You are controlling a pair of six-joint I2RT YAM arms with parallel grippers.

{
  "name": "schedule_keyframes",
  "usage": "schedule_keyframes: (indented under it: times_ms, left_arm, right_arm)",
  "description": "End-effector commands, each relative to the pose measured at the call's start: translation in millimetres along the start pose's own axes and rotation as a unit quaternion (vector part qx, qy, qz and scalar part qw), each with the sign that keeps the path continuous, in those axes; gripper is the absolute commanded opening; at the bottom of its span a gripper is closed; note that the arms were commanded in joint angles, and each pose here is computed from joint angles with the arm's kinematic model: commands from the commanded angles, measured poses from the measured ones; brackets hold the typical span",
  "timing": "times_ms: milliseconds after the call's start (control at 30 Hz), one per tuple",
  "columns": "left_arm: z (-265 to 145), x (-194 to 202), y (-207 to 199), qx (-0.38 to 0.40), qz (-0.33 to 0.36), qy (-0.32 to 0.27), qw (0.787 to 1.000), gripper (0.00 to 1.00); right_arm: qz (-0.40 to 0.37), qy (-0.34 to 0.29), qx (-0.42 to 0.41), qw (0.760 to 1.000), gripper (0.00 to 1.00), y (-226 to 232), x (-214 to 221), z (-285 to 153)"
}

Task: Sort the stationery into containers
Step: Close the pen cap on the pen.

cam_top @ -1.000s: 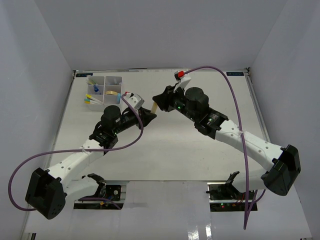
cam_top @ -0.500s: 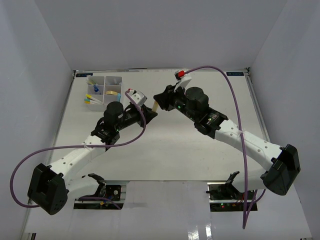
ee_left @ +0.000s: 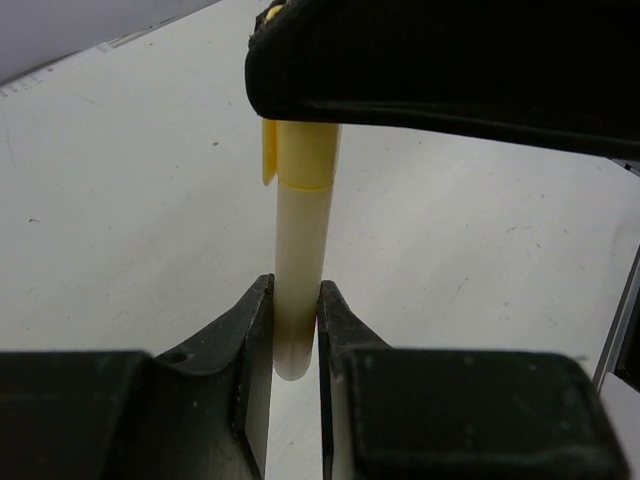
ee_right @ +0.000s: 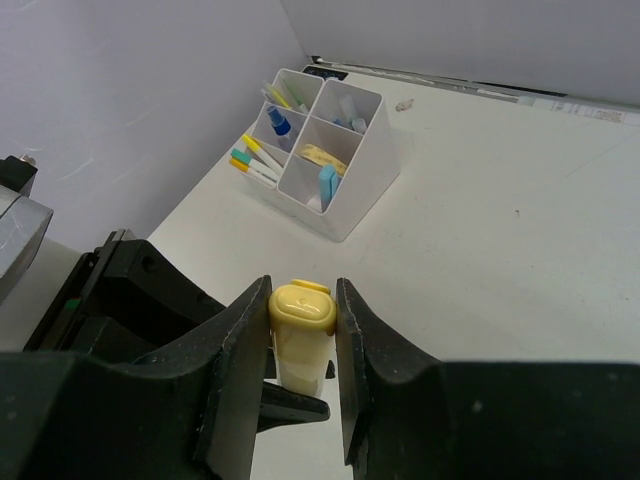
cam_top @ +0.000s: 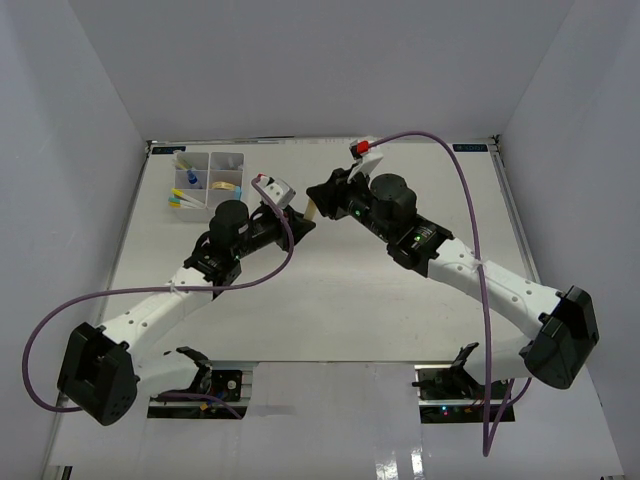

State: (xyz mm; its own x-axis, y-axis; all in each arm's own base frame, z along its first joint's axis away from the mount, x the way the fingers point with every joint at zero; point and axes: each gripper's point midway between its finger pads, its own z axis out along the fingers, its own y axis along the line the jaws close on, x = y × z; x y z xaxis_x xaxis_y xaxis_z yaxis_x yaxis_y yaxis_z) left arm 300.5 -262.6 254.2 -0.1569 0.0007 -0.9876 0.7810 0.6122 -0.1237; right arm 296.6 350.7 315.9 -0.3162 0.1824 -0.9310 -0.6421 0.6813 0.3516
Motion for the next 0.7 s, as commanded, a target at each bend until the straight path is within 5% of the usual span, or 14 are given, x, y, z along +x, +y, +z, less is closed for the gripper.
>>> schedule_keyframes:
  times_ms: [0,667]
  left_arm:
    - [-48.1,-221.3,8.8,-0.075,0.069,-0.332,0.938,0.00]
    - [-57.5,-250.9,5.6,-0.077,0.076,-0.368,0.924,0.00]
  right_arm:
    - [0.013,0.347,-0.025,0.937,0.33,-1.4,191.8,-64.4]
    - [0.019,0.399,-0.023,0.917,0.33,-4.6,217.9,-71.2]
